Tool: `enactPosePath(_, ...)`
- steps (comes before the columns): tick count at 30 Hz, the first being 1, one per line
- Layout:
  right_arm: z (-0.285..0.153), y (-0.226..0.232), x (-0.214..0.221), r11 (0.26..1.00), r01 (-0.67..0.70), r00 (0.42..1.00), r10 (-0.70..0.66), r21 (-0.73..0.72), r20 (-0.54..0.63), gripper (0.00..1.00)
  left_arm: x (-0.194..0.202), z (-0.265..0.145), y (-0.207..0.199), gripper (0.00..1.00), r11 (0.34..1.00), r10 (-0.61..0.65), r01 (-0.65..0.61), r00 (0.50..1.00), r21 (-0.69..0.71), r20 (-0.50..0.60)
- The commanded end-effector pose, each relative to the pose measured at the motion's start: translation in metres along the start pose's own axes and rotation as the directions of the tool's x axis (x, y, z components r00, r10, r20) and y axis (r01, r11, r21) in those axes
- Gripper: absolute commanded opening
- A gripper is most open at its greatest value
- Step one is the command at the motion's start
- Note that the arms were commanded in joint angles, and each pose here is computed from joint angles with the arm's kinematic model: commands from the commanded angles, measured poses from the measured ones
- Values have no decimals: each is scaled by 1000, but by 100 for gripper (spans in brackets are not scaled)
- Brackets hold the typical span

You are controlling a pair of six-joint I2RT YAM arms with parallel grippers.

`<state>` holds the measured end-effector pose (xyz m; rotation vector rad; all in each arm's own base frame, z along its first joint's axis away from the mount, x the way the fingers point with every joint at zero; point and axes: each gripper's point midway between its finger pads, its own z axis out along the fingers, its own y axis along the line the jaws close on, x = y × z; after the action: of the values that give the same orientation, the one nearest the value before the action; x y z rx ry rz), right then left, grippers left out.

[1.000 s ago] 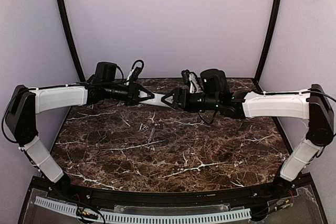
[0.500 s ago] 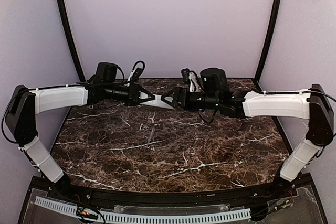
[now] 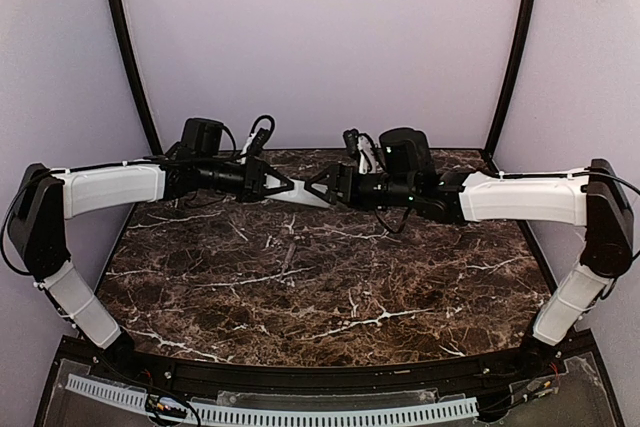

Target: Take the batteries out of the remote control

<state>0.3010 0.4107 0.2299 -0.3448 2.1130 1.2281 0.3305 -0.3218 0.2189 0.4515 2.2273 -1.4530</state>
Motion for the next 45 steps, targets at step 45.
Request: enactPosePath(45, -12, 12, -21, 996, 85, 995, -85, 7, 47, 80, -8, -15, -20, 0, 994, 108, -108, 993, -17, 47)
